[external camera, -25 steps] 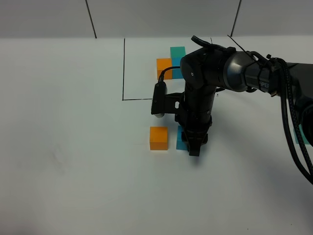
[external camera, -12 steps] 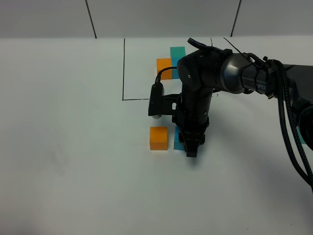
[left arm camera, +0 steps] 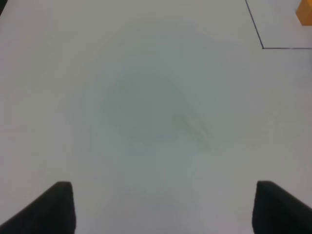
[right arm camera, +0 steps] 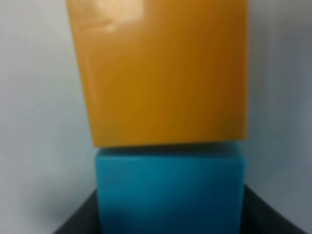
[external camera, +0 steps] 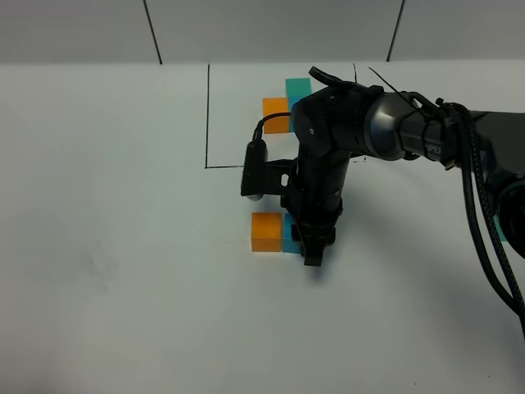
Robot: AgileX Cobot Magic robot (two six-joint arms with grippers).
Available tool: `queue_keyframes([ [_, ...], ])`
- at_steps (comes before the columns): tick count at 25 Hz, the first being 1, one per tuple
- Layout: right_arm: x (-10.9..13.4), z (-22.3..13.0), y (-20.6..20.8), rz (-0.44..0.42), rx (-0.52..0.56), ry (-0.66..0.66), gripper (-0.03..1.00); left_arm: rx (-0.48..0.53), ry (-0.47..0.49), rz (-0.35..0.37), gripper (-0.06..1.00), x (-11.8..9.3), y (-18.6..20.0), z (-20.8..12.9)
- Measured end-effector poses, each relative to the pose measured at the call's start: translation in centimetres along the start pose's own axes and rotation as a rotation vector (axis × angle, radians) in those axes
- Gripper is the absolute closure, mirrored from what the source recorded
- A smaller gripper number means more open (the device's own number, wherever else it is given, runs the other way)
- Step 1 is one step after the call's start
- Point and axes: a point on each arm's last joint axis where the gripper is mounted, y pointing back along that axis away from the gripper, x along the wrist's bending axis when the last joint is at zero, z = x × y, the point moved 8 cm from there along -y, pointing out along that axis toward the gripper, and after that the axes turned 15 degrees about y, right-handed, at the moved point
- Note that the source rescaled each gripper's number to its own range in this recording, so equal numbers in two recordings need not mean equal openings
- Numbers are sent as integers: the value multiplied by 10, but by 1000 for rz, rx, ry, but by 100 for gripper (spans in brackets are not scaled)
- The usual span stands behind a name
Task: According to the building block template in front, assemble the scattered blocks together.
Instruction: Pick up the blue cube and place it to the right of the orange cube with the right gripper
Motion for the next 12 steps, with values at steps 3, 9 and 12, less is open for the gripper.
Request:
queue_keyframes([
  [3, 0, 1, 0, -3, -2, 1, 96, 0, 0, 0, 36, 0, 0, 0],
  [9, 0, 1, 0, -3, -2, 1, 96, 0, 0, 0, 36, 0, 0, 0],
  [12, 0, 1, 0, -3, -2, 7, 96, 0, 0, 0, 36, 0, 0, 0],
])
